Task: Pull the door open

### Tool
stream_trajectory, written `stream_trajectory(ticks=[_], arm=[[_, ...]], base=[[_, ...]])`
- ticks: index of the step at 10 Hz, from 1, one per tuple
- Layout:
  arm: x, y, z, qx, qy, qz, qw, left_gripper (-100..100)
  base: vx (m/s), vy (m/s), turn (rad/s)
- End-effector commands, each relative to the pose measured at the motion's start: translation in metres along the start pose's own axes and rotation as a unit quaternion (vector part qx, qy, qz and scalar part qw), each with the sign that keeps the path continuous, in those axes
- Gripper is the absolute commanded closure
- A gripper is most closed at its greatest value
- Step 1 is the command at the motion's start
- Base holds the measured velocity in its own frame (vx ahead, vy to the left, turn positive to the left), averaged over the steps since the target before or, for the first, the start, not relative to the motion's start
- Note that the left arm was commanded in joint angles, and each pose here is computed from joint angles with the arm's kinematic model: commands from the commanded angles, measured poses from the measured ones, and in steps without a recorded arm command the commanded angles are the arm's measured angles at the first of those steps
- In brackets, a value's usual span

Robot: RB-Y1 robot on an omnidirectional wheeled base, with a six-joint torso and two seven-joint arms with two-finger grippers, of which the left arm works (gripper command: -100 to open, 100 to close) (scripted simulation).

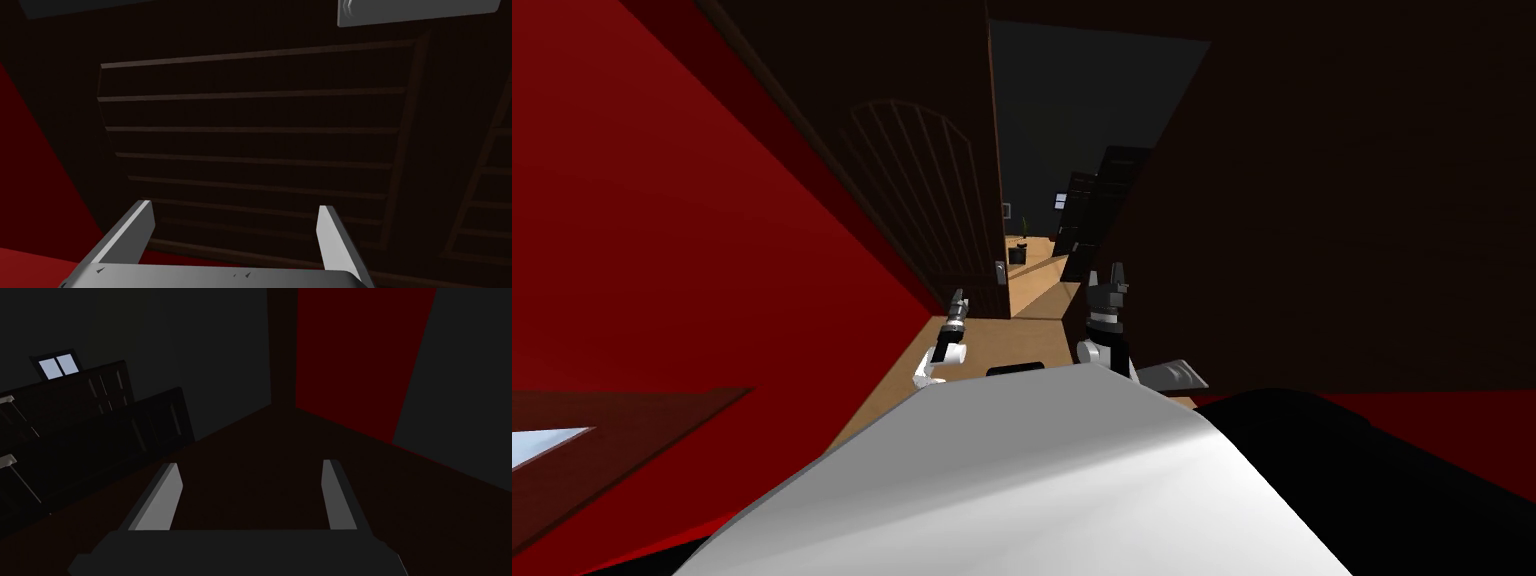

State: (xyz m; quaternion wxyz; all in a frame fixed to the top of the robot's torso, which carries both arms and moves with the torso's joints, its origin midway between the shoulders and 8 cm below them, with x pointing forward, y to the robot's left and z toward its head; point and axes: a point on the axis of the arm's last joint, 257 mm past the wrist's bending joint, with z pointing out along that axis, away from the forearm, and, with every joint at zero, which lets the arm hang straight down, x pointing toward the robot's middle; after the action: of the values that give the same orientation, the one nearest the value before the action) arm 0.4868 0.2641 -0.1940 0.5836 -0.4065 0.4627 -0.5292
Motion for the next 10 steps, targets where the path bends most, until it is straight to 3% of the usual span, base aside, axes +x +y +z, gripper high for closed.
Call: stream_trajectory(ticks=[1,8,10], arm=[[0.003,0.015,0.0035,-0.016,0.003,-0.009,0.9998,-100],[0.01,0.056,0.0129,-0.06,0.01,-0.03,0.9977,-100],[0.012,0.075,0.0165,-0.081,0.012,-0.04,0.9958,-100]], base=[[0.18,-0.046,-0.078],[0.11,-0.036,-0.048],[0.15,-0.041,-0.084]])
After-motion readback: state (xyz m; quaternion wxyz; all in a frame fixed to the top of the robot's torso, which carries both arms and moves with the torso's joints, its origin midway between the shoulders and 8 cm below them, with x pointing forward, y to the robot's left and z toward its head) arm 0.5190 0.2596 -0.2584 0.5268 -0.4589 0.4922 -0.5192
